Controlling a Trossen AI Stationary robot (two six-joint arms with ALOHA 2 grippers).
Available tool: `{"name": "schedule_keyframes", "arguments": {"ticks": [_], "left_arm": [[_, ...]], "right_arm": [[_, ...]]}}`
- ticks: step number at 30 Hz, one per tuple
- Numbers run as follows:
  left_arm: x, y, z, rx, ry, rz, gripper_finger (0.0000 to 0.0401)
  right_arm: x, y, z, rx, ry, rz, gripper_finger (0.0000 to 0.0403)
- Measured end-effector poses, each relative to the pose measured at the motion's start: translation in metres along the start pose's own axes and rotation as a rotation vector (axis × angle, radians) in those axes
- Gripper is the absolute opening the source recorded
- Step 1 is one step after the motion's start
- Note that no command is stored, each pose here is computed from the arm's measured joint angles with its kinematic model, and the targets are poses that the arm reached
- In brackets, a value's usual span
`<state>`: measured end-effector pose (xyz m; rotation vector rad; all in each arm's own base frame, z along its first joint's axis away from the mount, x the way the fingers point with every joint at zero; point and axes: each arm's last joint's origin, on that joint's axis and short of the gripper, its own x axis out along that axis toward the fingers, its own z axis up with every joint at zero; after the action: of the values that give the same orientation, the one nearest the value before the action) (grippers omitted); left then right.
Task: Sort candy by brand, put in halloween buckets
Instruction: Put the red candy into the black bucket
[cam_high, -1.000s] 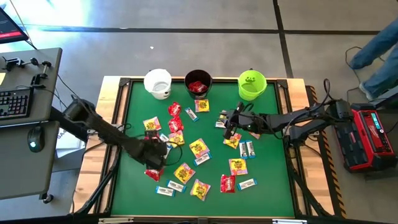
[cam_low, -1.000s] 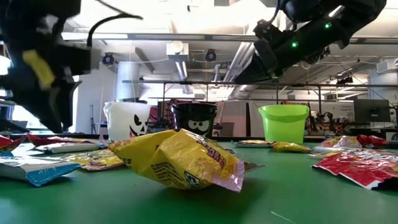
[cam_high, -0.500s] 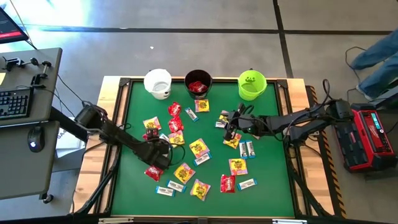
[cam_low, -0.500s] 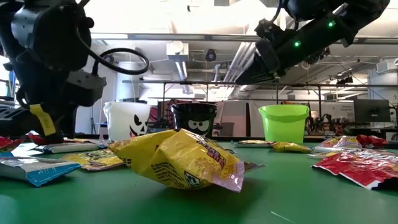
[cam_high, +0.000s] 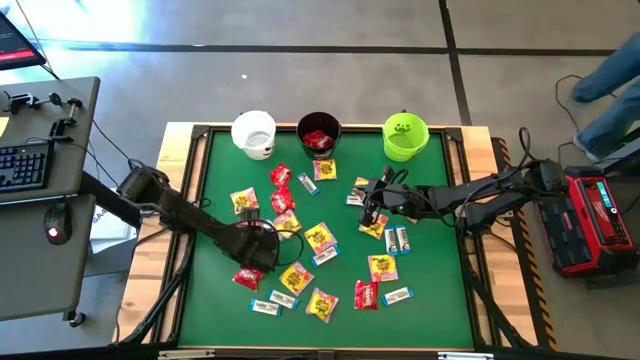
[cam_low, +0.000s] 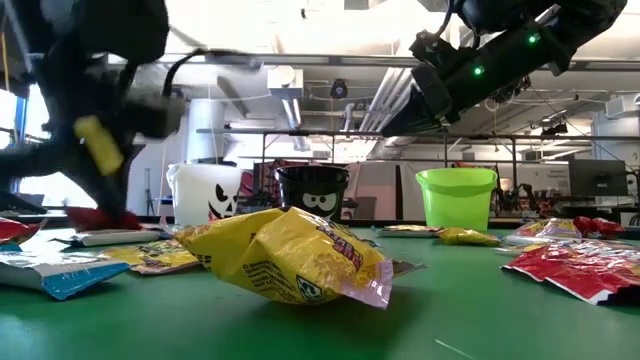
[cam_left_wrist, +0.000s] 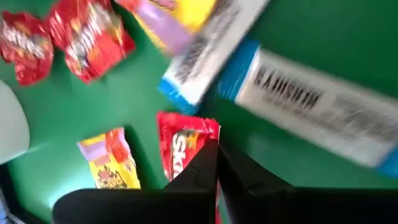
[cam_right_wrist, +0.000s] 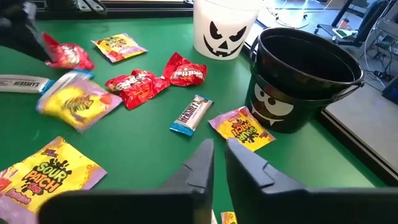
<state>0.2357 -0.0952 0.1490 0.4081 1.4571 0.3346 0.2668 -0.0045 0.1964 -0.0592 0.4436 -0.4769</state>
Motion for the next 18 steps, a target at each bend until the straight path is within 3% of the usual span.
{"name": "schedule_keyframes", "arguments": {"ticks": [8,13,18], "left_arm": [[-0.040,0.044,0.023,-0.180,-0.140,-0.032,0.0000],[-0.054,0.087,0.038,-0.261,-0.229,0.072,0.0000],[-0.049,0.138,0.063,-0.304,-0.342,0.167,0.0000]], "right_arm": [[0.000,0.000,0.000,-0.001,0.000,0.000,0.0001],[0.000,0.000,0.000,-0.007,0.000,0.000,0.0000],[0.000,-0.001,0.001,-0.013,-0.008,-0.002,0.0000]]}}
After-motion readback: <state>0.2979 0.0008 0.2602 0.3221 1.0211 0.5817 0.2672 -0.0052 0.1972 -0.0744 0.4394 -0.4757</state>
